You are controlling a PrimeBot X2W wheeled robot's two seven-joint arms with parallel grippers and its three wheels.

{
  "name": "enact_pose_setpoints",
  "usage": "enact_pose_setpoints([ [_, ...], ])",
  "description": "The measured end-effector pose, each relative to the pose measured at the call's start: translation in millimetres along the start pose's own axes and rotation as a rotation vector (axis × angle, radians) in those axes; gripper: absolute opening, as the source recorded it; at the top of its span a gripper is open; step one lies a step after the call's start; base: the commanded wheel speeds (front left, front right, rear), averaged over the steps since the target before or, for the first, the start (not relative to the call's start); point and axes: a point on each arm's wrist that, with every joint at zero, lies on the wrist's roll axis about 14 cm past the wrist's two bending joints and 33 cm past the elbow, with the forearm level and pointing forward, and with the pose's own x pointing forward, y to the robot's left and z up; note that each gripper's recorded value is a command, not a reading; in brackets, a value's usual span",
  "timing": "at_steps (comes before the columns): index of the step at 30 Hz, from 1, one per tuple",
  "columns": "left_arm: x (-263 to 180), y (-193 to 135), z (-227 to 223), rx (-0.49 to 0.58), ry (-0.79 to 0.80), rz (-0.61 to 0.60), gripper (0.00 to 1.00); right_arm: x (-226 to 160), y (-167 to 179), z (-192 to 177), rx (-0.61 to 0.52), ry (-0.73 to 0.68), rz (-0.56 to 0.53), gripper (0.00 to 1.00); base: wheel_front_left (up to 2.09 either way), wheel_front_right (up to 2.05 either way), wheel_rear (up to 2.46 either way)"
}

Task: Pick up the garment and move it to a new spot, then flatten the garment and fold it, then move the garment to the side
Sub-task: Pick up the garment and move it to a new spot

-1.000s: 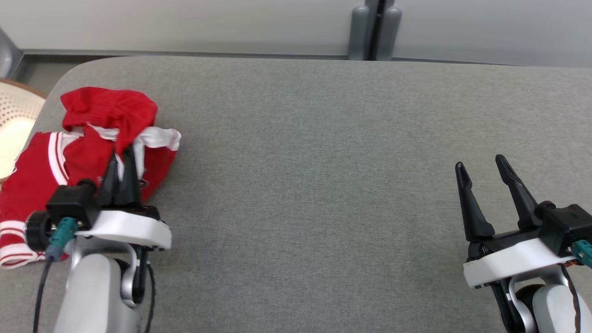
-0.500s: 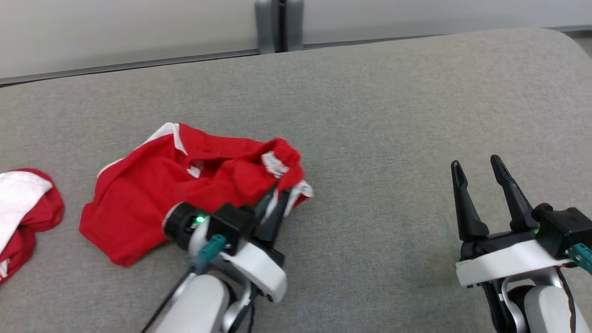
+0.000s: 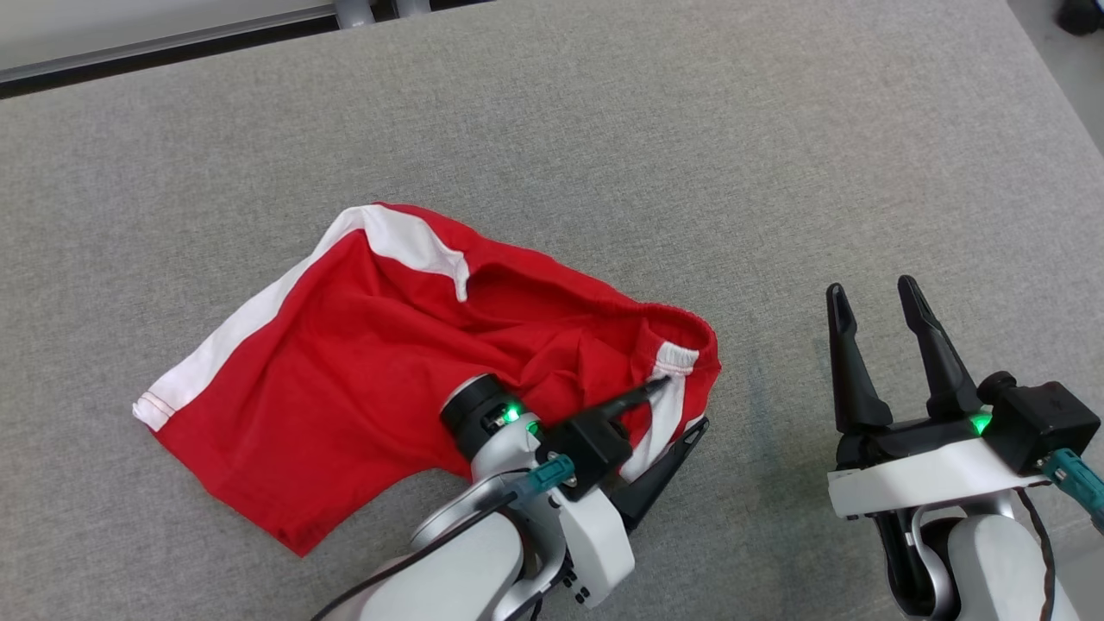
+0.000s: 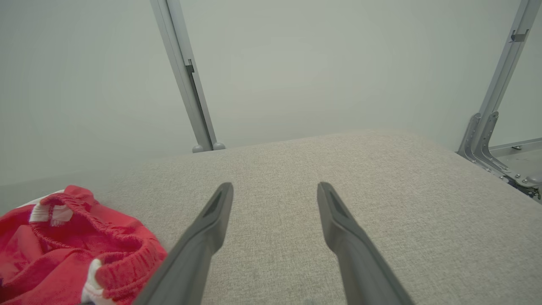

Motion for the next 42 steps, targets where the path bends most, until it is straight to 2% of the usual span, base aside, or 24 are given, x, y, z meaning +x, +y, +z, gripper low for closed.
enact_pose_setpoints([
  [6,-5,18,4,-0.019,-0.042,0.043,1.0,4,2,4,0.002,-0.024,0.005,1.0,0.0,0.0,0.0],
  [11,-22,44,24,-0.003,-0.122,0.155,1.0,7,13,10,-0.004,-0.04,0.041,1.0,0.0,0.0,0.0],
  [13,-34,59,32,0.002,-0.152,0.223,1.0,8,18,14,-0.009,-0.047,0.06,1.0,0.0,0.0,0.0],
  [14,-48,73,38,-0.013,-0.181,0.306,1.0,8,22,17,-0.019,-0.052,0.079,1.0,0.0,0.0,0.0],
  [21,-121,133,57,-0.032,-0.268,0.642,1.0,6,41,27,-0.027,-0.062,0.143,1.0,0.0,0.0,0.0],
  [26,-185,161,66,-0.014,-0.312,0.849,1.0,1,51,31,-0.035,-0.064,0.176,1.0,0.0,0.0,0.0],
  [33,-256,163,68,0.015,-0.343,1.016,1.0,-8,63,39,-0.046,-0.071,0.216,1.0,0.0,0.0,0.0],
  [42,-283,137,60,0.044,-0.33,1.027,1.0,-30,65,38,-0.053,-0.051,0.228,1.0,0.0,0.0,0.0],
])
